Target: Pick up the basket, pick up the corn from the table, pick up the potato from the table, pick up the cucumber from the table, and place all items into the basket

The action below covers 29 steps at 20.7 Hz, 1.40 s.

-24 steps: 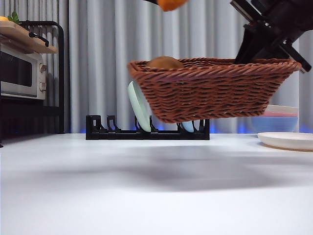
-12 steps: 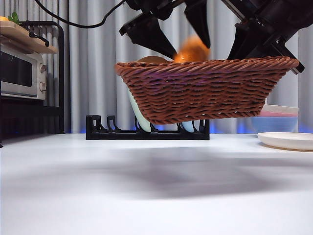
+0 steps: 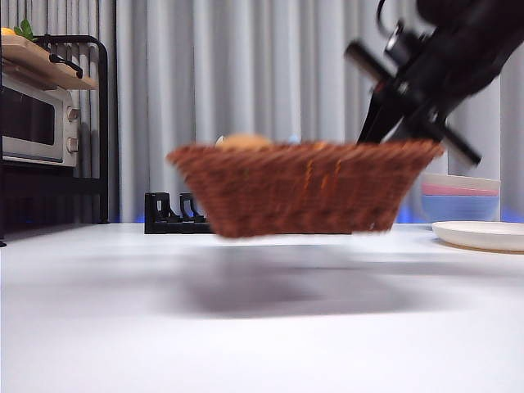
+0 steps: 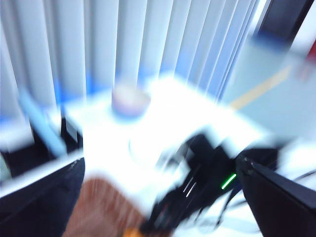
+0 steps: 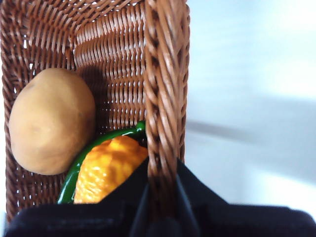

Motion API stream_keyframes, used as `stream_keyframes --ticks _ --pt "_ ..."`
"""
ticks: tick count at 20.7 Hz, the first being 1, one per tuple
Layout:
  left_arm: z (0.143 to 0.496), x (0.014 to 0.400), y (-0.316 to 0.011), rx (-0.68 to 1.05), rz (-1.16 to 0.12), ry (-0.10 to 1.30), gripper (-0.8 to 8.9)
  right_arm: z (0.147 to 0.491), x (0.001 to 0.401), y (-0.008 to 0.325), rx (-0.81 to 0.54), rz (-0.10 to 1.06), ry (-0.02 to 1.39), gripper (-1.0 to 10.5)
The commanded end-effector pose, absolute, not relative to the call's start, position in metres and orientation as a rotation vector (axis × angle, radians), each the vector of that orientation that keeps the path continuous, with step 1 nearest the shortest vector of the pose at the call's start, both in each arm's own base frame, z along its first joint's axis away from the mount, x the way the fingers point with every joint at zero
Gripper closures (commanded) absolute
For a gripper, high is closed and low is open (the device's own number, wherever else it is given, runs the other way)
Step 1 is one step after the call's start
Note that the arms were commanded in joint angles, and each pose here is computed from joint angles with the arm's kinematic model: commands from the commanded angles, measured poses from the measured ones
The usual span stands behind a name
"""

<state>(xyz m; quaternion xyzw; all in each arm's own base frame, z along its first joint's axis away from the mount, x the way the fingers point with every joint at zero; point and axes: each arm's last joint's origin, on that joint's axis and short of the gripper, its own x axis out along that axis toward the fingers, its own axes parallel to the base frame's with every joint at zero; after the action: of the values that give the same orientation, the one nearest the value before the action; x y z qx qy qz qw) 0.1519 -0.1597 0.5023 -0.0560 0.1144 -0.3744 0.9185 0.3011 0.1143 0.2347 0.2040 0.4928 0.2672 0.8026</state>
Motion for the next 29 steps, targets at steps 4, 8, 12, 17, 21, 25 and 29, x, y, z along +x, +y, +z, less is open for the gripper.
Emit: stream_keyframes --ticks 4,8,12,17,21,25,29 --pt "0.519 0.127 -0.133 -0.106 -0.78 0.144 1.31 0.202 0.309 0.137 0.463 0.563 1.18 9.4" --pt "0.521 0.124 -0.13 -0.08 -0.784 0.121 1.32 0.198 0.306 0.141 0.372 0.443 1.175 8.9" --pt "0.52 0.124 -0.13 -0.04 -0.788 0.118 1.32 0.196 0.303 0.138 0.326 0.422 1.203 5.7" --pt "0.515 0.124 -0.13 0.041 -0.784 0.146 1.34 0.212 0.301 0.126 0.328 0.422 1.156 4.4" --pt "0.505 0.127 -0.123 0.184 -0.61 0.199 3.58 0.255 0.287 0.104 0.329 0.436 1.011 4.4" --pt "0.495 0.141 -0.112 0.31 -0.382 0.268 8.21 0.307 0.259 0.08 0.332 0.445 0.803 5.9" --pt "0.468 0.157 -0.105 0.304 -0.3 0.304 8.21 0.34 0.229 0.069 0.149 0.424 0.603 9.6"
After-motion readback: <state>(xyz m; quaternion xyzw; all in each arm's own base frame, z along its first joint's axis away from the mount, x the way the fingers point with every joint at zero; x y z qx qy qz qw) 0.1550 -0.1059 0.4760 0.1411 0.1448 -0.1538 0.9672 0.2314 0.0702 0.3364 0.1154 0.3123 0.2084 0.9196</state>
